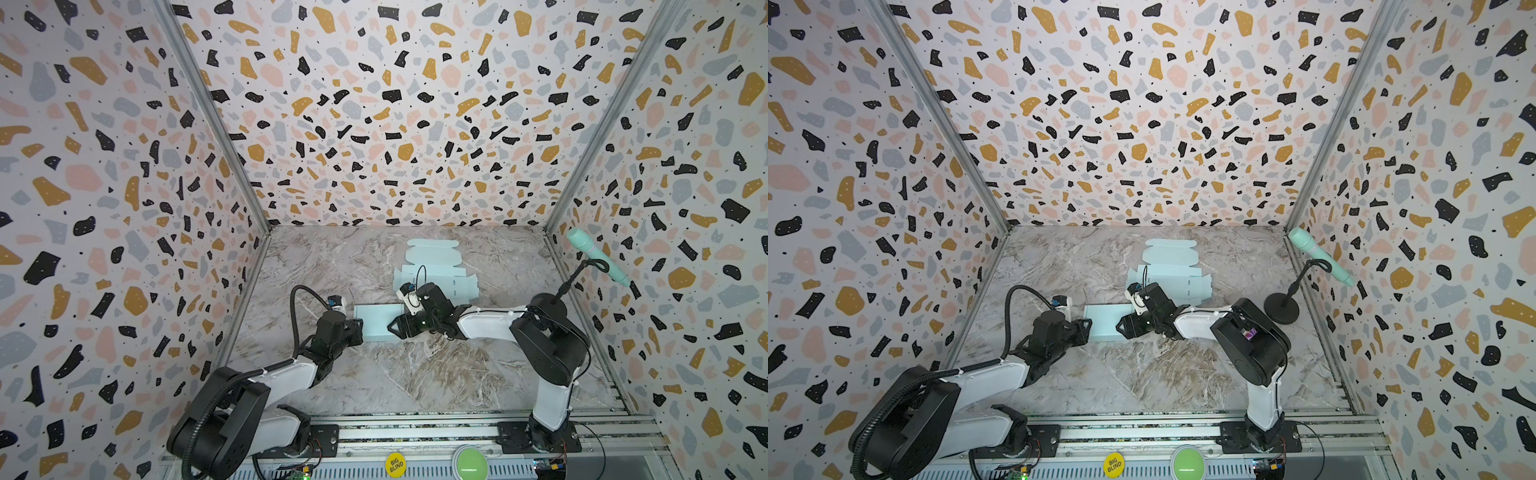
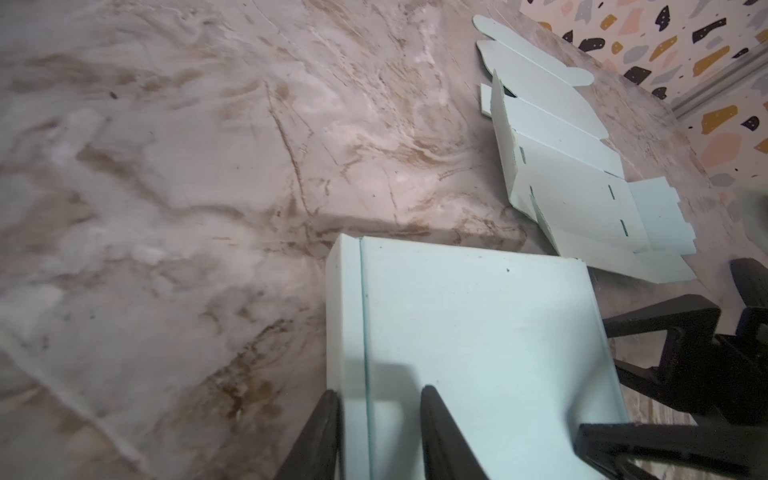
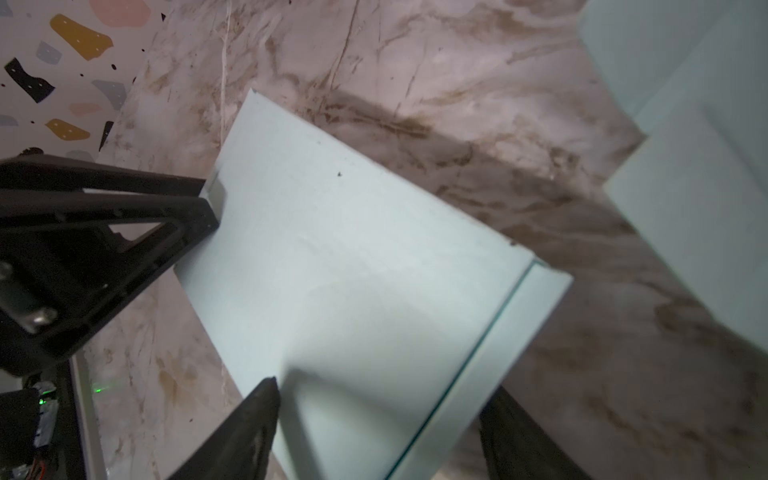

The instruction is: Fold the paper box

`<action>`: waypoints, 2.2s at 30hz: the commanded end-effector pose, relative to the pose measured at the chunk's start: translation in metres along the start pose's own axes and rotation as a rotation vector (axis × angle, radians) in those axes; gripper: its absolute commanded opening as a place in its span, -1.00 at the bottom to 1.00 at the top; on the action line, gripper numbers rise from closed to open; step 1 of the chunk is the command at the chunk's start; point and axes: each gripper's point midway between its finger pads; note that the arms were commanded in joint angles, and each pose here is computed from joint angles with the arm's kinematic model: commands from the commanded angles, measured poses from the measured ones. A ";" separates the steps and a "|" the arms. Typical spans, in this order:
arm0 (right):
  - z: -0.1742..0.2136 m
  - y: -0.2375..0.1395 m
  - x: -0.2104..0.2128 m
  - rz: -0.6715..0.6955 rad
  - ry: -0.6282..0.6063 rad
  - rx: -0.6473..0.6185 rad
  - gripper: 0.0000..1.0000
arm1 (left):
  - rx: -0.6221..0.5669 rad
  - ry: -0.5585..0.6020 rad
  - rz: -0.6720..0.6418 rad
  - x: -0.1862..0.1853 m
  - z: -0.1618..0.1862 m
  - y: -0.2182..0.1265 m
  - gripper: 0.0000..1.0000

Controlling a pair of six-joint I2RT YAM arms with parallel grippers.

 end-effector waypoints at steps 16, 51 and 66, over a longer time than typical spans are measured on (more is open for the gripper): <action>-0.065 0.057 0.063 -0.195 -0.099 -0.019 0.51 | -0.085 -0.096 0.063 0.020 -0.065 0.045 -0.33; -0.124 0.050 0.058 -0.185 -0.068 -0.123 0.86 | -0.125 -0.093 -0.076 0.073 -0.124 0.044 1.00; -0.113 0.021 0.069 -0.182 -0.073 -0.163 0.89 | -0.182 -0.061 0.027 0.034 -0.096 -0.031 1.00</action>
Point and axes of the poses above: each gripper's point midway between its finger pads, its own y axis out along the fingers, its own x axis along the line the jaws close on, z = x × y, and after that the axes turned 13 degrees about y, right-handed
